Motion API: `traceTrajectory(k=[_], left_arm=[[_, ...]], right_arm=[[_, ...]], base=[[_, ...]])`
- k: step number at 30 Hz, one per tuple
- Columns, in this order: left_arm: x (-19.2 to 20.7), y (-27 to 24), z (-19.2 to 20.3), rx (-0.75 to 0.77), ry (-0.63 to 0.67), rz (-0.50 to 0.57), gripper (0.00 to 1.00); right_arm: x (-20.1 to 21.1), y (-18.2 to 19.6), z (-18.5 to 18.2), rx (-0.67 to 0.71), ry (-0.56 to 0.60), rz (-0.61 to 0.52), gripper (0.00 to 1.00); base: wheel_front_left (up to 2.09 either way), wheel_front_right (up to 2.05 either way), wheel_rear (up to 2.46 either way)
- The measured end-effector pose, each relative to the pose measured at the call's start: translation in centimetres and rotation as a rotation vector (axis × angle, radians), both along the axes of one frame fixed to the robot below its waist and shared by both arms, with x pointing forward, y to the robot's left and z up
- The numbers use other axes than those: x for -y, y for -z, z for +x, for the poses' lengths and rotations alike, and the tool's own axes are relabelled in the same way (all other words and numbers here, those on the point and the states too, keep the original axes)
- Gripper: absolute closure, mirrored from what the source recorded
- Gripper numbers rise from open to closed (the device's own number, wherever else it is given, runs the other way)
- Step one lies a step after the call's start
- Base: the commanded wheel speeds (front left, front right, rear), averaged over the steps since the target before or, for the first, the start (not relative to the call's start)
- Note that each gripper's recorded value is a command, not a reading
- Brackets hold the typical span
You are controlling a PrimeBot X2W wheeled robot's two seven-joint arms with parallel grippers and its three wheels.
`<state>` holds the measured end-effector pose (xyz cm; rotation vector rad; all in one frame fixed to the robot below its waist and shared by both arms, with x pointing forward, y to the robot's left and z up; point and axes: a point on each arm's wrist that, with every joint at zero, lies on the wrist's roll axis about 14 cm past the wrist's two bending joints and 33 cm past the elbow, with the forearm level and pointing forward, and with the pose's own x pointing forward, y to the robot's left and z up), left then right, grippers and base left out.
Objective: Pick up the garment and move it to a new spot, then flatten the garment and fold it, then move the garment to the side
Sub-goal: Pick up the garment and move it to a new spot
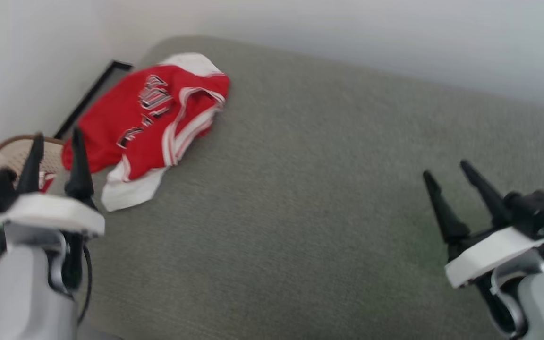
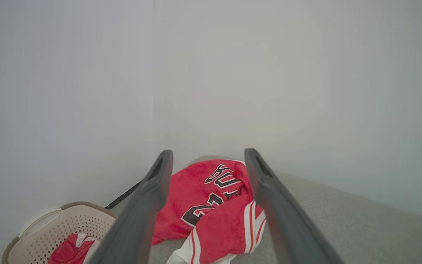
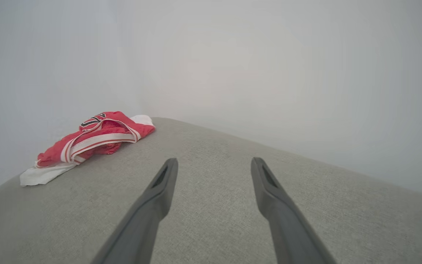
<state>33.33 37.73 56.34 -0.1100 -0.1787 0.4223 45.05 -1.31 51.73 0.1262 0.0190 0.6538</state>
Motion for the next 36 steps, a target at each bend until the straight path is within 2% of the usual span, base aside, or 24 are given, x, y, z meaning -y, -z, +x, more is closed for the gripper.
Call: traceTrajectory(k=[10,15,18,27,34,35,36], left_arm=[[-0.9,3.1,10.1,-0.139,0.054,-0.032,0.0],[-1.2,7.7,13.8,-0.312,0.058,-0.084,0.0],[-1.4,10.9,15.4,-0.421,0.032,-0.159,0.0],[-0.4,20.4,16.2,-0.812,-0.032,-0.331,0.0],[-0.2,22.2,16.9,-0.931,-0.046,-0.385,0.0],[-0.1,22.3,16.9,-0.933,-0.047,-0.391,0.2],[-0.1,22.4,16.9,-0.94,-0.041,-0.395,1.0]], right_arm=[[4.1,2.8,3.9,-0.037,0.067,-0.028,0.0],[6.0,4.6,5.4,-0.061,0.097,-0.05,0.0],[7.0,5.4,6.2,-0.069,0.111,-0.063,0.0],[9.7,7.8,7.1,-0.109,0.151,-0.106,0.0],[10.7,8.9,7.4,-0.131,0.166,-0.125,0.0],[10.7,9.0,7.5,-0.133,0.166,-0.125,0.0],[10.7,9.0,7.5,-0.134,0.166,-0.125,0.0]], base=[[0.0,0.0,0.0],[0.0,0.0,0.0],[0.0,0.0,0.0],[0.0,0.0,0.0],[0.0,0.0,0.0],[0.0,0.0,0.0],[0.0,0.0,0.0]])
